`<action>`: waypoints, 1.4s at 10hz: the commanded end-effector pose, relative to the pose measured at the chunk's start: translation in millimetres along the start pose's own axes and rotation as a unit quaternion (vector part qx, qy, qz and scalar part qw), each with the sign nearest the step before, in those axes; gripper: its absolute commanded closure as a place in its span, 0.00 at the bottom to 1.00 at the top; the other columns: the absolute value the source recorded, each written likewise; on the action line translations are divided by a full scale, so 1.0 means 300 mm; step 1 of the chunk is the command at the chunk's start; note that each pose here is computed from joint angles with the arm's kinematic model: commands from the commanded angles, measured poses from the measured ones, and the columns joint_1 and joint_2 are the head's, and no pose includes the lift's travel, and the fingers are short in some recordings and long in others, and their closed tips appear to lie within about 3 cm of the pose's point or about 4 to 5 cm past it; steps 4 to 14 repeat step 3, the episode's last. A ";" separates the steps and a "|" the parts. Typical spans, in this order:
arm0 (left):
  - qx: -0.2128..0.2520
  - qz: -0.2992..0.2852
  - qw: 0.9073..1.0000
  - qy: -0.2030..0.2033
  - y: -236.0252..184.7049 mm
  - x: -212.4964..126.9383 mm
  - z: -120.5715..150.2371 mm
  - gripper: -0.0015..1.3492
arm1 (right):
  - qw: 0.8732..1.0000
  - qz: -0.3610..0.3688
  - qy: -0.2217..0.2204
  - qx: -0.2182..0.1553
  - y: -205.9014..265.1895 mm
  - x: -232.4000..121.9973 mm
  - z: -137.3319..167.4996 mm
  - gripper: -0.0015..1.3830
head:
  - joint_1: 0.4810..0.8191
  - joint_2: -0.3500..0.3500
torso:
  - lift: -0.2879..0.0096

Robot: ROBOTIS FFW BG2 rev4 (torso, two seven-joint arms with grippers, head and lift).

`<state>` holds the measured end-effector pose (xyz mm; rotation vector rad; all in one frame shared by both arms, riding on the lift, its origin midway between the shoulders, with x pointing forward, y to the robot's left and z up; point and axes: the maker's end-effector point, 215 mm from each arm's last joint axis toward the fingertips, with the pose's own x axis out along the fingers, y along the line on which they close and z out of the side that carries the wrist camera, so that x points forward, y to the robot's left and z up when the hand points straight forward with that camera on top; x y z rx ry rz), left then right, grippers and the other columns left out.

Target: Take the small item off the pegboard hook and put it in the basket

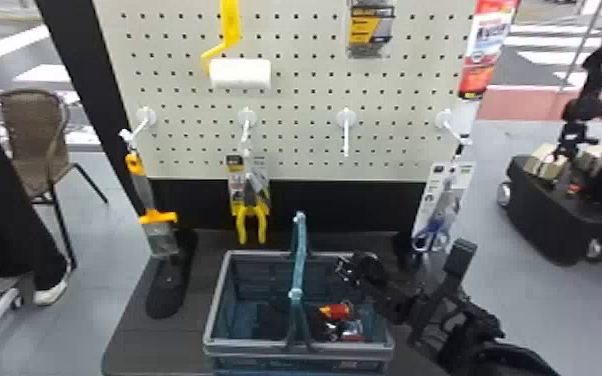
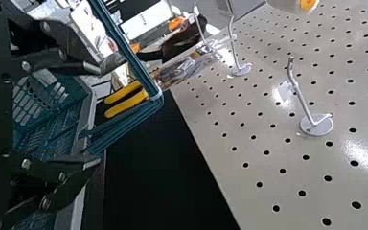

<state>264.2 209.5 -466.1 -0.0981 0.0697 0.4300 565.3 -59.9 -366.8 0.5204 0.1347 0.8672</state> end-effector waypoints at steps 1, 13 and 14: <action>0.000 0.000 1.000 0.001 0.001 -0.001 -0.001 0.13 | 1.000 0.000 -0.002 -0.001 0.000 0.000 0.005 0.16 | 0.20 0.50 | 0.63; 0.000 0.000 1.000 0.000 0.001 -0.001 0.000 0.13 | 1.000 -0.001 -0.001 -0.002 -0.002 -0.004 0.002 0.19 | 0.20 0.50 | 0.63; 0.000 0.000 1.000 0.000 0.001 -0.001 0.000 0.13 | 1.000 -0.001 -0.001 -0.002 -0.002 -0.004 0.002 0.19 | 0.20 0.50 | 0.63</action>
